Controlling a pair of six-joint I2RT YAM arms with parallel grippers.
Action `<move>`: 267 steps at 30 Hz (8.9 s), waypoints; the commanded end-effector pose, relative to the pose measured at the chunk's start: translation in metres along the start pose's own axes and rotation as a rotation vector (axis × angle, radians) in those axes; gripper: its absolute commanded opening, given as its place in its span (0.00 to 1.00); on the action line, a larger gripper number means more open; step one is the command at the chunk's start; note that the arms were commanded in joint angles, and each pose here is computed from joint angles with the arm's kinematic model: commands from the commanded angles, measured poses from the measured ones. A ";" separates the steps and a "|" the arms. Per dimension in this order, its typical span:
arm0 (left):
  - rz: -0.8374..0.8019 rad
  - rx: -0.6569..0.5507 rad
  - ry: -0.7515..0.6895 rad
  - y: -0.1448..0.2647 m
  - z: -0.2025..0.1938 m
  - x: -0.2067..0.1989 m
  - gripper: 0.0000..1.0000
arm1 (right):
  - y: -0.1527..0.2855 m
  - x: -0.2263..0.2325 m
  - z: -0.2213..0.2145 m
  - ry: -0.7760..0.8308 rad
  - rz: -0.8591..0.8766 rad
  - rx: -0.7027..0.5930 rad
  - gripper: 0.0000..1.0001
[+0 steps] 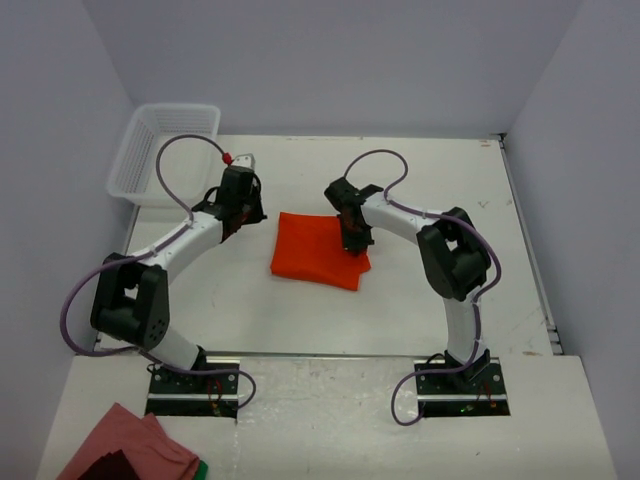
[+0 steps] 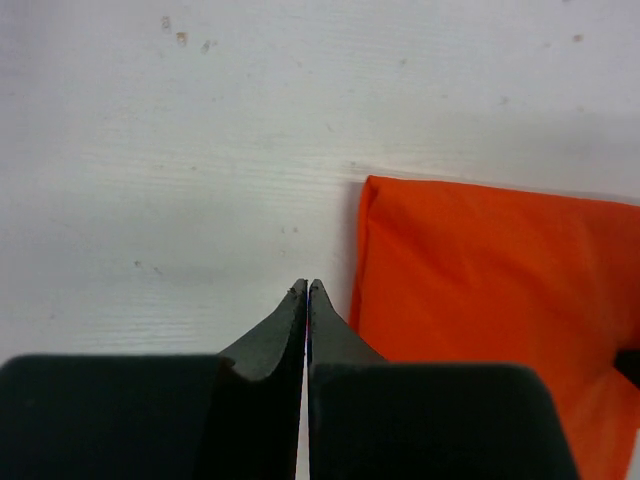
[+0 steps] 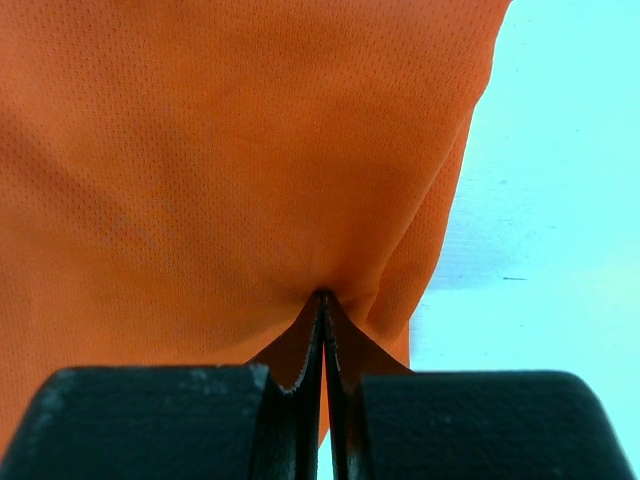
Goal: Fold and stack the t-shirts
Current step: Put the neatly folded tshirt into the corner of the board with the right arm
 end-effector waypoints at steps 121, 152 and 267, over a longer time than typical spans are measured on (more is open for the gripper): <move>-0.118 0.291 -0.072 0.011 -0.164 -0.001 0.00 | -0.013 -0.024 -0.045 -0.347 0.679 -0.026 0.91; -0.140 0.178 -0.081 0.029 -0.145 -0.020 0.00 | -0.009 -0.056 0.000 -0.193 0.282 -0.074 0.00; -0.469 0.400 -0.291 0.100 -0.221 -0.085 0.00 | -0.023 -0.417 0.164 -0.309 -0.704 -0.216 0.03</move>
Point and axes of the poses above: each gripper's point midway between its finger pads, its own y axis back along the fingers, its own x axis along the line the jaws close on, z = x × y, the point moved 6 cm from there along y, back along the fingers, and after that the axes turned 7 degrees about y, right-handed, at the moved point
